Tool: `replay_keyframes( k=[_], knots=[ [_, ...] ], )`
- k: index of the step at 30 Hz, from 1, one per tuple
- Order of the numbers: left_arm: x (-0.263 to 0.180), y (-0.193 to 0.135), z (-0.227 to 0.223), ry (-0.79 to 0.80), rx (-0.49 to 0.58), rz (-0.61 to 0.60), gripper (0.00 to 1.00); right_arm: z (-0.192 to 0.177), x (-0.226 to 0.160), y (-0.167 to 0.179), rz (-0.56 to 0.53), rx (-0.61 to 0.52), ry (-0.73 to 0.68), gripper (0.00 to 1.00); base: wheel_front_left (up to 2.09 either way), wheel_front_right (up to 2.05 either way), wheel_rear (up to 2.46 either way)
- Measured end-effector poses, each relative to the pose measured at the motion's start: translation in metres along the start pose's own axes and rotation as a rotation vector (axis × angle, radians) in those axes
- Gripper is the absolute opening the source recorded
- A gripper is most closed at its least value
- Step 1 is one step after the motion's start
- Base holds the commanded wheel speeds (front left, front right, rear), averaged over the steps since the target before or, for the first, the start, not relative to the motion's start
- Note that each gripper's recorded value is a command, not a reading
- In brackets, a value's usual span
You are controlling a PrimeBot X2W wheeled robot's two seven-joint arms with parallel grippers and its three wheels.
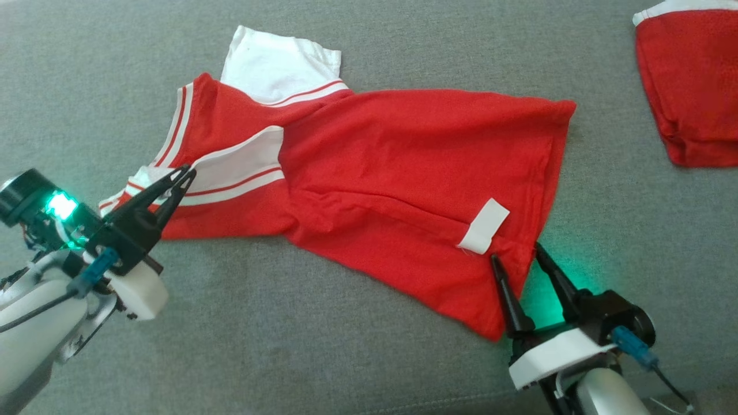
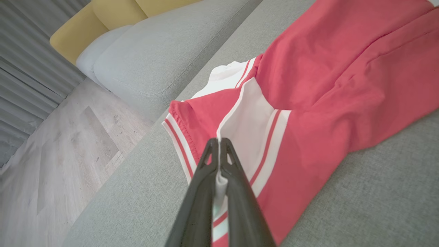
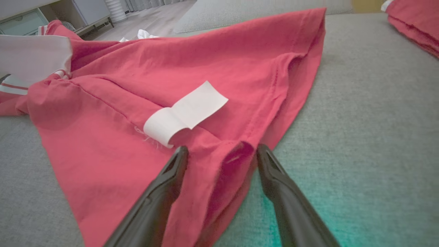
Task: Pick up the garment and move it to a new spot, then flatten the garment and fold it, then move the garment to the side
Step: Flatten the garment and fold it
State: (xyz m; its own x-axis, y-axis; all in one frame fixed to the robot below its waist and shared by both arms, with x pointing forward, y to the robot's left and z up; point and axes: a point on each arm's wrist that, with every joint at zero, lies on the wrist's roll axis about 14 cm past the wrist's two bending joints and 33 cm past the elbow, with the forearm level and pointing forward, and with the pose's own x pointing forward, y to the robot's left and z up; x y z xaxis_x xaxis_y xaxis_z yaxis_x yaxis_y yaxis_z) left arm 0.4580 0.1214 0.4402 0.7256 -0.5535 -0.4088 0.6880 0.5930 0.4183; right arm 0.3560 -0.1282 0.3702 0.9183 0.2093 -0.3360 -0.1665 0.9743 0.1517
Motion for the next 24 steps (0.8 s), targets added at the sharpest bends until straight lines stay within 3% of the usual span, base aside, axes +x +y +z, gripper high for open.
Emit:
replay_keyframes(
  k=[24],
  knots=[
    [-0.004, 0.003, 0.000, 0.001, -0.018, 0.025, 0.00, 0.003, -0.011, 0.012, 0.024, 0.005, -0.019, 1.00, 0.00, 0.00, 0.00]
  ],
)
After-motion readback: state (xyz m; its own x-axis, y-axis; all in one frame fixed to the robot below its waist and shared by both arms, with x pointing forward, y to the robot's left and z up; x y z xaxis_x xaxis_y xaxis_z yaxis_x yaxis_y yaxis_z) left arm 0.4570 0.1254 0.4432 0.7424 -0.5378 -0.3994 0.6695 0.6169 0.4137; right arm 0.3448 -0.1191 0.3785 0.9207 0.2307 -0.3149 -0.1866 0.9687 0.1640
